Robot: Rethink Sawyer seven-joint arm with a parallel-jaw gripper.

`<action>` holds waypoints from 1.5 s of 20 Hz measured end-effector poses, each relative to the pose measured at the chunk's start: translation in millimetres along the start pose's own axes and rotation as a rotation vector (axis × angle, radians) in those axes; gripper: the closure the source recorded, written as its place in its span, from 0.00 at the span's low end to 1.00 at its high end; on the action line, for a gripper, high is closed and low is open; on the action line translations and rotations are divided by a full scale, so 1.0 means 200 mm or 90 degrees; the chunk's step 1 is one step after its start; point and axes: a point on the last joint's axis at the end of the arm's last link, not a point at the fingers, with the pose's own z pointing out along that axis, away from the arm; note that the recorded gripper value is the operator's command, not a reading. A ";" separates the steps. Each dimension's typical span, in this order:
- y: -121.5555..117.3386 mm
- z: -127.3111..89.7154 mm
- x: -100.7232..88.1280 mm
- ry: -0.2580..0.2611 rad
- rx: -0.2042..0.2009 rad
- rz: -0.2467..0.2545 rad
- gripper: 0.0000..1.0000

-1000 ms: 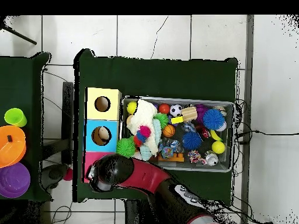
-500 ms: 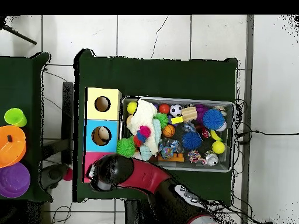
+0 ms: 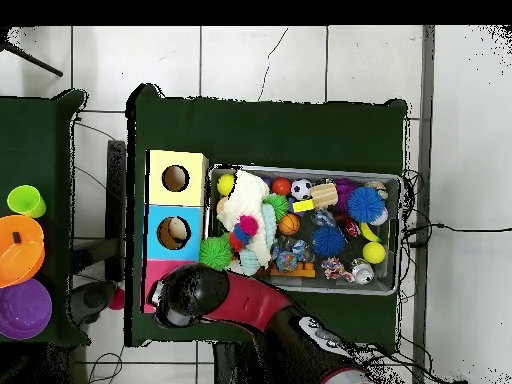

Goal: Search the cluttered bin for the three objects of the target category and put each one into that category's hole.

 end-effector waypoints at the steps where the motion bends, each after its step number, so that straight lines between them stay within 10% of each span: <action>1: 0.00 0.00 0.00 0.000 0.000 0.000 1.00; 20: 0.00 0.00 -0.07 -0.072 0.002 -0.010 1.00; 21: -0.01 0.00 -0.07 -0.075 0.003 -0.012 0.00; 30: 0.01 0.02 -0.05 -0.077 0.012 -0.023 0.00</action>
